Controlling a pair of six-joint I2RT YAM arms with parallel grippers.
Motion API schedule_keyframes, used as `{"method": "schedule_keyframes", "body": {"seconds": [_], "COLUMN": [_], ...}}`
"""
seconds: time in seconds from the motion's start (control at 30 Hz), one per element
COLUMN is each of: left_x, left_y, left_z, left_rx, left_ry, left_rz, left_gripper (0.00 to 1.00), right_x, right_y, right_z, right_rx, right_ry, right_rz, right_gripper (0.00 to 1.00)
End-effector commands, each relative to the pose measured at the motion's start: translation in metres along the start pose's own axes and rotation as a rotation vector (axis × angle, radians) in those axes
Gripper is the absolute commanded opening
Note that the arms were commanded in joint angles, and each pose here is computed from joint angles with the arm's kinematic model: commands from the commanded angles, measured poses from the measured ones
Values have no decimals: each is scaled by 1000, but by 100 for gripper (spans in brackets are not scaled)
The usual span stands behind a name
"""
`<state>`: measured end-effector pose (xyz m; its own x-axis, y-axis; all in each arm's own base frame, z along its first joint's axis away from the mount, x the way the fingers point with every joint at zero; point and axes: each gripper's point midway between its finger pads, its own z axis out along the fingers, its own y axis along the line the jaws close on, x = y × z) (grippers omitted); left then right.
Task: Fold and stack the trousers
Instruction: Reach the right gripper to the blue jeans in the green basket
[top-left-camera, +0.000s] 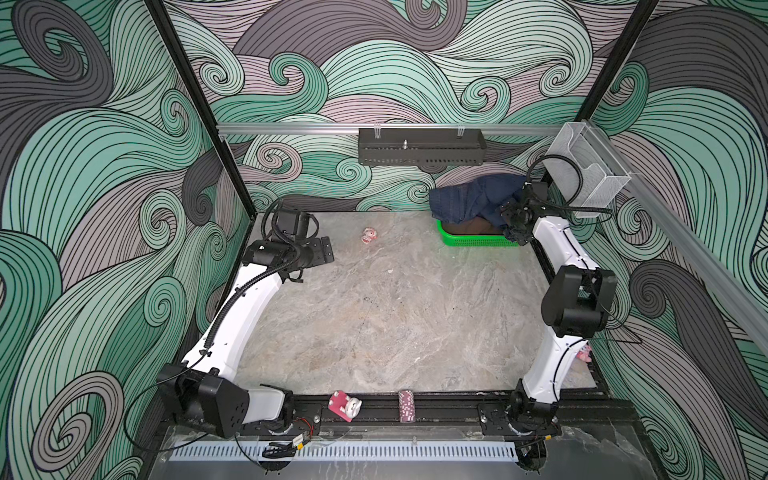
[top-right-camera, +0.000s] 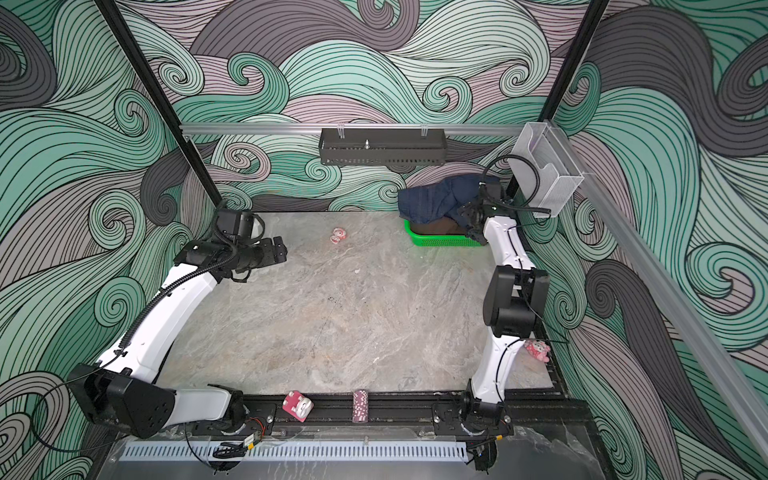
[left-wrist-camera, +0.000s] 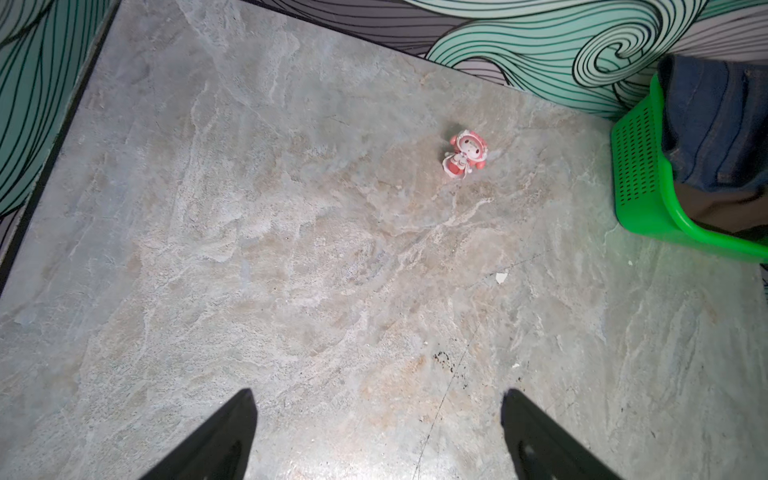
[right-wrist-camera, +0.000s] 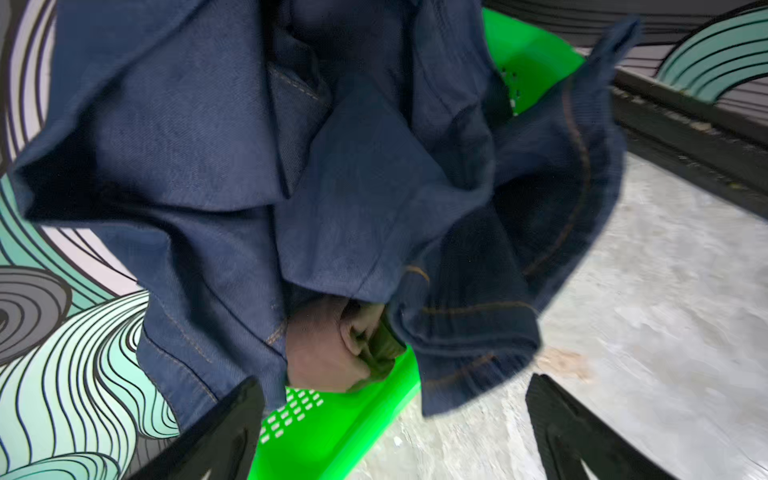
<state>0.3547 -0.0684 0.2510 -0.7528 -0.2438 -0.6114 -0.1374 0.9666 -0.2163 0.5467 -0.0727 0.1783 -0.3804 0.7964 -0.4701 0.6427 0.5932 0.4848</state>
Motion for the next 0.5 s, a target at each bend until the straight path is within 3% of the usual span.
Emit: {"method": "schedule_keyframes", "body": {"seconds": [0.0,0.47], "left_x": [-3,-14], "left_y": [-11,-24], "left_z": [8,34], "left_rx": [46,69], "left_ry": [4,43], "left_rz": [43,54], "left_gripper": [95,96], "right_x": [-21,-61], "right_y": [20,89], "right_z": [10,67], "right_rx": [-87,-266], "right_ry": [-38,-98], "right_rz": [35,34], "right_gripper": [99,99]}}
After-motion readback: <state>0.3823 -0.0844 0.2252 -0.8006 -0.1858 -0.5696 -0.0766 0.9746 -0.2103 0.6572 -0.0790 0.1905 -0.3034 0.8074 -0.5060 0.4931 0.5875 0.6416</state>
